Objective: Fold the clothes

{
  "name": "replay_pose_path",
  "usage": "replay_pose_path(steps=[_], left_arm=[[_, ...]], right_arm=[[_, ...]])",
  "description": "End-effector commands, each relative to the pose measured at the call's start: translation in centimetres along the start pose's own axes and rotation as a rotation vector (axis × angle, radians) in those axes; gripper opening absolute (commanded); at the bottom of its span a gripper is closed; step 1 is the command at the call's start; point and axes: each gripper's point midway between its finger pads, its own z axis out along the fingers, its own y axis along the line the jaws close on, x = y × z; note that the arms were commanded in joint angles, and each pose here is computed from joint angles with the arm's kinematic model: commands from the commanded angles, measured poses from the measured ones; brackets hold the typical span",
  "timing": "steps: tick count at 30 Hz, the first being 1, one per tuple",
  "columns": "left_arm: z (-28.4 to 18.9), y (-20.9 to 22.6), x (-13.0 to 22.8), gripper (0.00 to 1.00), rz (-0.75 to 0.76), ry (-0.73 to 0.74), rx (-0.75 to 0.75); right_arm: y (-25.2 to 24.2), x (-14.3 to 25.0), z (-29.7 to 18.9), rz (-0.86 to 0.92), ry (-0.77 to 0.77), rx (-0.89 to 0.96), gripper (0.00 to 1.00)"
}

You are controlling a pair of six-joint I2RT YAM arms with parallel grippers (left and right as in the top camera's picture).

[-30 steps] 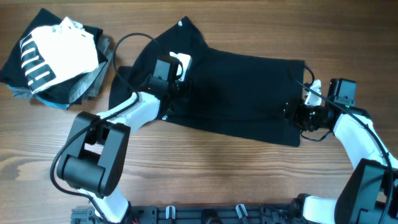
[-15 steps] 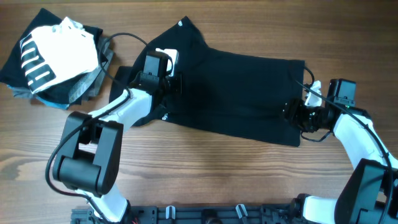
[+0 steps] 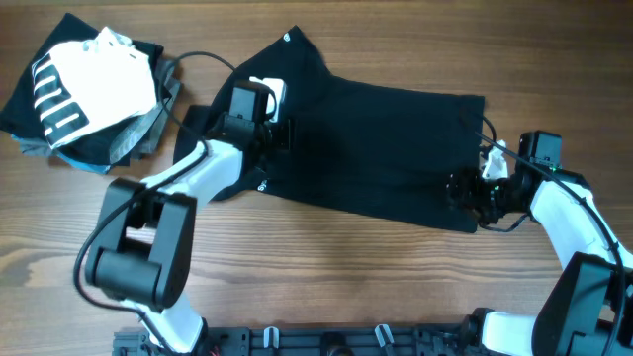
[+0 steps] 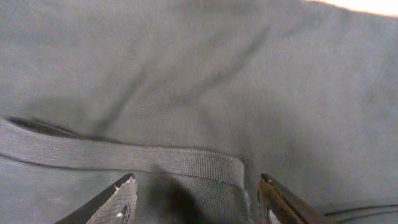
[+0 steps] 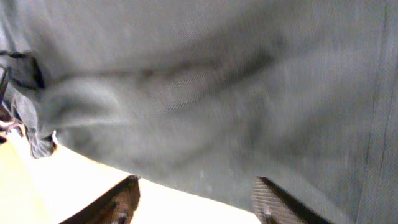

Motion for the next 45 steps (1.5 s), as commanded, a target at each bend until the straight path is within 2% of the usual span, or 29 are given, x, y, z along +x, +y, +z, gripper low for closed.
replay_pose_path(steps=[1,2,3,4,6,7,12,17,18,20,21,27,29,31,35,39,41,45], left_arm=[[1.1,-0.8,0.3,0.53,0.021,0.006,0.021],[1.2,-0.8,0.4,0.50,0.021,0.009,0.020],[1.3,-0.7,0.5,0.42,0.025,0.010,0.019],[1.3,-0.7,0.5,0.28,0.036,0.011,0.018],[1.3,-0.7,0.2,0.06,0.034,0.000,0.019],[1.3,-0.6,0.0,0.04,0.032,-0.010,0.018],[0.9,1.9,-2.1,0.04,-0.090,-0.088,-0.036],[0.4,3.9,-3.5,0.04,-0.172,-0.138,-0.045],[0.4,3.7,-3.6,0.11,-0.173,-0.140,-0.030],[0.4,3.5,-3.6,0.50,-0.171,-0.138,-0.018],[0.3,3.5,-3.6,0.62,-0.171,-0.136,-0.019],[-3.3,4.1,-4.6,0.75,-0.114,-0.141,-0.048],[-4.5,6.0,-4.6,0.78,-0.105,-0.136,-0.131],[-4.8,8.1,-4.1,0.79,-0.125,-0.120,-0.187],[-3.0,9.7,-1.8,0.60,-0.076,-0.033,-0.143],[-1.7,9.8,-0.6,0.58,-0.045,0.004,-0.128],[-0.9,9.2,-0.7,0.53,-0.042,-0.006,-0.077],[-0.3,9.3,-0.4,0.49,-0.043,-0.003,-0.078]], right_arm=[[-0.8,1.5,-0.4,0.051,0.051,0.060,0.45],[-1.2,1.9,-0.4,0.062,0.064,0.082,0.35],[-1.9,2.3,-0.3,0.086,0.071,0.112,0.23],[-2.7,2.6,-0.1,0.117,0.069,0.143,0.17],[-3.8,3.0,0.4,0.179,0.061,0.184,0.13],[-4.1,3.3,0.8,0.199,0.059,0.184,0.12],[-6.4,3.1,2.6,0.299,-0.039,0.214,0.12],[-7.4,3.9,3.2,0.359,-0.046,0.236,0.12],[-7.4,3.9,3.1,0.357,-0.047,0.240,0.13],[-7.4,3.9,3.1,0.355,-0.049,0.239,0.17],[-7.4,3.9,3.1,0.356,-0.049,0.239,0.19],[-7.4,3.9,3.1,0.334,-0.046,0.239,0.25],[-7.4,3.9,3.1,0.334,-0.046,0.239,0.26],[-7.4,3.9,3.1,0.334,-0.047,0.239,0.27],[-7.4,3.8,3.1,0.333,-0.047,0.239,0.29],[-7.4,3.7,3.1,0.331,-0.053,0.236,0.29],[-7.3,3.6,3.2,0.330,-0.057,0.234,0.30],[-7.3,3.5,3.2,0.328,-0.057,0.230,0.30]])
